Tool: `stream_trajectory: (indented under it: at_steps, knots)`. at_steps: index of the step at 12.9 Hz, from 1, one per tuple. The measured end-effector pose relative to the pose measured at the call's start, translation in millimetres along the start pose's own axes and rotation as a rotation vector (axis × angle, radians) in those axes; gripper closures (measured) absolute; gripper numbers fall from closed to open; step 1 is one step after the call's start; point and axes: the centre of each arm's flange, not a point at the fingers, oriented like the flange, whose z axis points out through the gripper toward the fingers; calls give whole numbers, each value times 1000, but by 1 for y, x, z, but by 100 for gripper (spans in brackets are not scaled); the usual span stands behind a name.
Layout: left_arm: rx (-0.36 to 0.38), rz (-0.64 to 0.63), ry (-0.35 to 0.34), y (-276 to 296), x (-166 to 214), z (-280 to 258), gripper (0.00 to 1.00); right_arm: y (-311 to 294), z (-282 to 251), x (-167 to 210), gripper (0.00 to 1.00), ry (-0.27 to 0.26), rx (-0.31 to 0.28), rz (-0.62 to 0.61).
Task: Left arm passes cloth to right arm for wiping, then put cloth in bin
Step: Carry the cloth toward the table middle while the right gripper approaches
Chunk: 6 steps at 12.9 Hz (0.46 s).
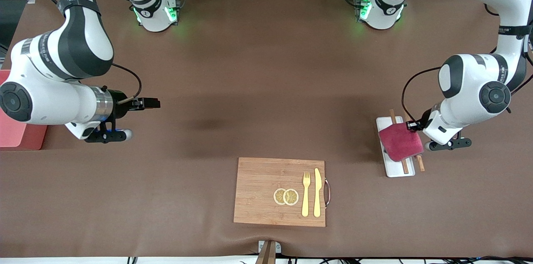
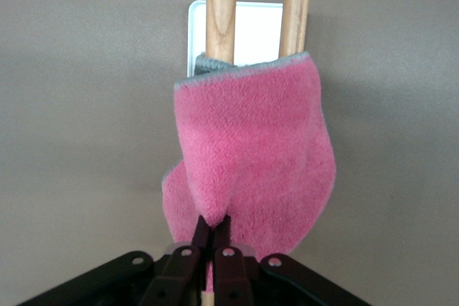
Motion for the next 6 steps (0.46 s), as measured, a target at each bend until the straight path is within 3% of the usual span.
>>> stream_trajectory:
  at_steps: [3,6]
  knots:
    - [0,1,1,0,0,0,96,-8,4,-3,0,-38,59,115]
    - [-8,27,23,17,1,-9,96,-15,11,-4,0,-96,188,247]
